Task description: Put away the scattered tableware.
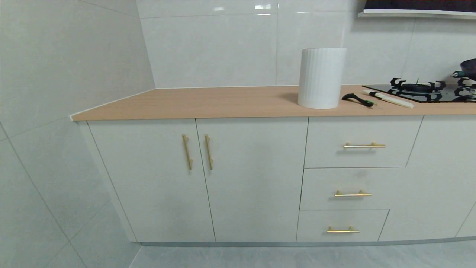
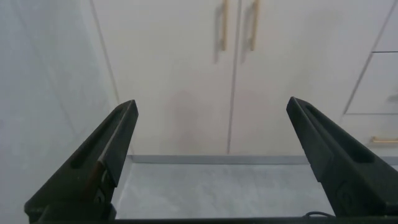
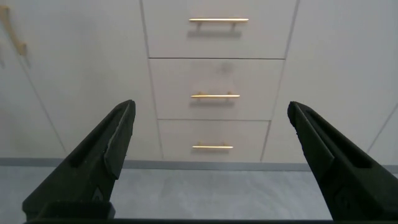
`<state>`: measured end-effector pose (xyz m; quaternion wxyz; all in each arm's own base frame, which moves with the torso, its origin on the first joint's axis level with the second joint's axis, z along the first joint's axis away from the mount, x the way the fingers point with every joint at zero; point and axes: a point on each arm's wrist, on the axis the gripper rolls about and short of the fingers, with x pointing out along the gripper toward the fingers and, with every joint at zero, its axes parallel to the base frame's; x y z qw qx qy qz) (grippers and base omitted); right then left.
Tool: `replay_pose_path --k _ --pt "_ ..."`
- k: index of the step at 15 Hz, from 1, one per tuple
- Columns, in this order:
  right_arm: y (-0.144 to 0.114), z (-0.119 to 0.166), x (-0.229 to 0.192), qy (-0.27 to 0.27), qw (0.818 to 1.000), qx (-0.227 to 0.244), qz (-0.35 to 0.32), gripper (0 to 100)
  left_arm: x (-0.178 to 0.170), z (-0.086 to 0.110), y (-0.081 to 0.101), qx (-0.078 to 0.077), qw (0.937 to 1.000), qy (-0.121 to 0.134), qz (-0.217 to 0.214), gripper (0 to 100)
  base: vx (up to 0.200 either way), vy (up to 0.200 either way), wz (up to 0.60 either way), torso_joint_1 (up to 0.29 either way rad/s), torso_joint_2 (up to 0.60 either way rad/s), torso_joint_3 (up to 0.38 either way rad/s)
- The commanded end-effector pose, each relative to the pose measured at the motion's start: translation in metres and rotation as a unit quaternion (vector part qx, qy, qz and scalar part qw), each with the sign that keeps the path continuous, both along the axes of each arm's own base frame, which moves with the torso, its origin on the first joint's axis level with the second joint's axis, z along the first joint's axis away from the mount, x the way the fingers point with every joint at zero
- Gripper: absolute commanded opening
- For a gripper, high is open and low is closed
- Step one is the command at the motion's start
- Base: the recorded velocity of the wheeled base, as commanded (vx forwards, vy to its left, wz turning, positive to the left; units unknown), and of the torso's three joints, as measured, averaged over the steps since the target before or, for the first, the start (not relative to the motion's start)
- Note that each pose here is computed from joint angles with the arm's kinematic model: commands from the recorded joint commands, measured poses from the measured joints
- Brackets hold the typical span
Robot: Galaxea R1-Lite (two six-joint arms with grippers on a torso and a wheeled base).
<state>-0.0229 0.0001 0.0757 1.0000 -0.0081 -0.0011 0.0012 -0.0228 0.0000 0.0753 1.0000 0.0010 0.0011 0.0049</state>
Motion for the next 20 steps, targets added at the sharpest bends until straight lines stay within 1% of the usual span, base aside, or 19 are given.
replay_pose_path --k 1,6,17,20 --pt "0.0 0.0 0.0002 0.001 1.0 0.0 0.0 100 0.0 0.0 0.0 0.001 1.0 0.0 0.0 100 0.0 -0.2 0.0 0.002 0.0 -0.002" --pt "0.0 0.0004 0.0001 0.0 1.0 0.0 0.0 100 0.0 0.0 0.0 0.0 1.0 0.0 0.0 100 0.0 -0.2 0.0 0.002 0.0 0.006" --pt "0.0 0.0004 0.0001 0.0 1.0 0.0 0.0 100 0.0 0.0 0.0 0.0 1.0 0.0 0.0 100 0.0 0.0 0.0 0.0 0.0 0.0" --pt "0.0 0.0 0.0002 0.001 1.0 0.0 0.0 100 0.0 0.0 0.0 0.0 1.0 0.0 0.0 100 0.2 0.0 0.0 -0.002 0.0 0.002"
